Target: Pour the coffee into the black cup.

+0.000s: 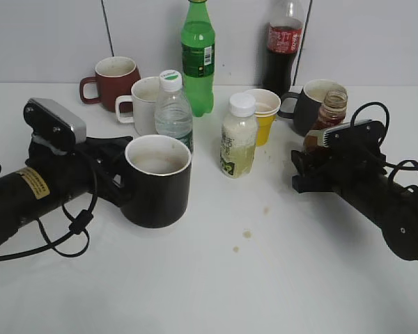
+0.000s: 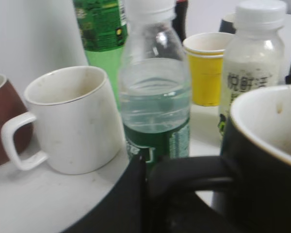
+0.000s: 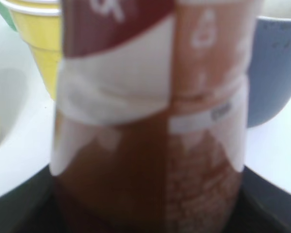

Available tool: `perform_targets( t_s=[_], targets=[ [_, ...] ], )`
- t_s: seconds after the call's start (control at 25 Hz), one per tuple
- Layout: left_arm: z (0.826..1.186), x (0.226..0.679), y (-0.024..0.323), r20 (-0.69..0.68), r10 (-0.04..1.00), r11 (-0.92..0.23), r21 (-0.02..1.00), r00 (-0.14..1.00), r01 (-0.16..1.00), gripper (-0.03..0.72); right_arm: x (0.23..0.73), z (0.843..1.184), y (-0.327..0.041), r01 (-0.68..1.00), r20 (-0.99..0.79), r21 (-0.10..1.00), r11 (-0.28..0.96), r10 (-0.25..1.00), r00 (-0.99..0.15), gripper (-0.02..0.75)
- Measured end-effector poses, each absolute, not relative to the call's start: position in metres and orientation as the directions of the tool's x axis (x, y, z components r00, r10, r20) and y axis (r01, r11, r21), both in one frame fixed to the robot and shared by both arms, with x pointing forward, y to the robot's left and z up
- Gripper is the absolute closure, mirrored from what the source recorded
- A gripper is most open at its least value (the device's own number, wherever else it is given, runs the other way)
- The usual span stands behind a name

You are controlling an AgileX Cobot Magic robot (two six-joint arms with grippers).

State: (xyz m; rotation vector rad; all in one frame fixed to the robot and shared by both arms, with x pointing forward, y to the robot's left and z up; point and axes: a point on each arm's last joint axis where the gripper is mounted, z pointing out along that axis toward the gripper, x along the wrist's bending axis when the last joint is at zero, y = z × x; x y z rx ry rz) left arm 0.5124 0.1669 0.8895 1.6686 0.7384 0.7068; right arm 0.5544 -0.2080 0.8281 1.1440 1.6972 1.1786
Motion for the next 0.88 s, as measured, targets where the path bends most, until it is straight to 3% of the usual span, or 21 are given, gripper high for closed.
perform_targets(
  t_s=[0.16,0.4,0.56,0.88],
  targets=[
    [0.89,0.509,0.16,0.075,0.761,-0.183,0.978,0.644,0.103,0.652,0.553,0.849,-0.204,0.162,-0.201,0.947,0.276,0.907,-0.37,0.234],
    [0.896,0.512,0.145,0.089,0.733,-0.173,0.983,0.674,0.059,0.652,0.548,0.901,-0.188,-0.117,-0.394,0.914,0.389,0.778,-0.49,0.234],
    [0.902,0.516,0.135,0.106,0.707,-0.165,0.986,0.699,0.017,0.652,0.543,0.927,-0.177,-0.311,-0.592,0.806,0.504,0.661,-0.461,0.234],
    [0.913,0.516,0.111,0.13,0.654,-0.144,0.989,0.745,-0.046,0.652,0.548,0.944,-0.15,-0.525,-0.808,0.587,0.616,0.484,-0.336,0.234]
  ],
)
